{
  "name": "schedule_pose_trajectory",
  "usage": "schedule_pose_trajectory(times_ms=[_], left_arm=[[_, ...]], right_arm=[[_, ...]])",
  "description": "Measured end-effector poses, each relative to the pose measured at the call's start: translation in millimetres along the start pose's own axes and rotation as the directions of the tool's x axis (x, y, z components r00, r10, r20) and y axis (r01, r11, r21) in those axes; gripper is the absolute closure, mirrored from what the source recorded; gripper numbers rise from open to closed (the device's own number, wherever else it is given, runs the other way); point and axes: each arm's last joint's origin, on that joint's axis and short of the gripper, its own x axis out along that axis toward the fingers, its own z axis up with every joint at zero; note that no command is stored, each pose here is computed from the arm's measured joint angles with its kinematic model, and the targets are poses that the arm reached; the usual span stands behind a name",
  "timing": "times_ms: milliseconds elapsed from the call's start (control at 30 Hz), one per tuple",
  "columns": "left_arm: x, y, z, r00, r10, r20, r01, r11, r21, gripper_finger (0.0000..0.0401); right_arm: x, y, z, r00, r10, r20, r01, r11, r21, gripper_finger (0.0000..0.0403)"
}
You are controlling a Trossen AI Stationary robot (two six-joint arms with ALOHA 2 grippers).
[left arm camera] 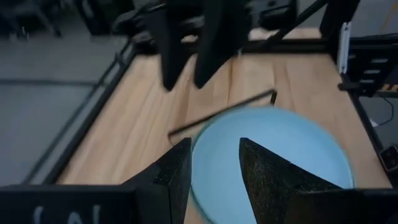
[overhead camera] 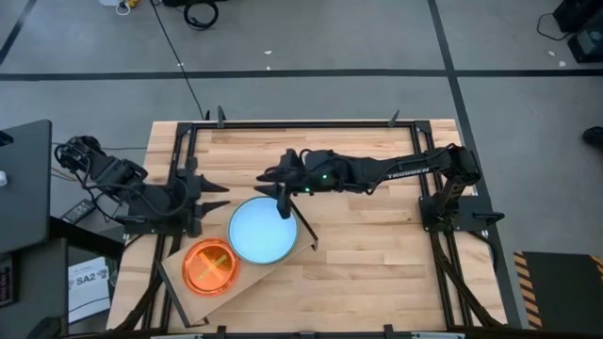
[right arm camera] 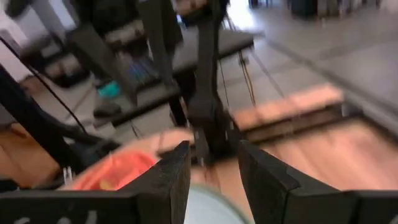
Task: Place and stack plates onto a shelf
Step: Return to Home Position
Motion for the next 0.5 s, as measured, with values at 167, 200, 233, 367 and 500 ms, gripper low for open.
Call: schedule_pose_trajectory(times_ms=[167, 200, 233, 367, 500], left_arm=[[9, -13, 15, 0.994, -0.026, 0.109, 0.018, 0.997, 0.073, 0.0260], [10, -15, 19, 0.990, -0.032, 0.136, 0.020, 0.996, 0.086, 0.0260], [12, -18, 23, 0.986, -0.037, 0.165, 0.021, 0.995, 0.096, 0.0260], [15, -22, 38, 0.958, -0.068, 0.277, 0.040, 0.994, 0.105, 0.0260], [13, -18, 52, 0.919, -0.061, 0.389, 0.026, 0.995, 0.094, 0.0263]], right_arm=[[-1, 4, 11, 0.992, 0.044, 0.114, -0.038, 0.998, -0.057, 0.0263], [-1, 4, 12, 0.991, 0.059, 0.121, -0.052, 0.997, -0.065, 0.0263], [-1, 5, 13, 0.989, 0.081, 0.122, -0.072, 0.995, -0.075, 0.0263], [-2, 8, 14, 0.979, 0.168, 0.112, -0.155, 0.981, -0.117, 0.0266], [-13, 11, 20, 0.969, 0.234, 0.078, -0.223, 0.967, -0.123, 0.0283]])
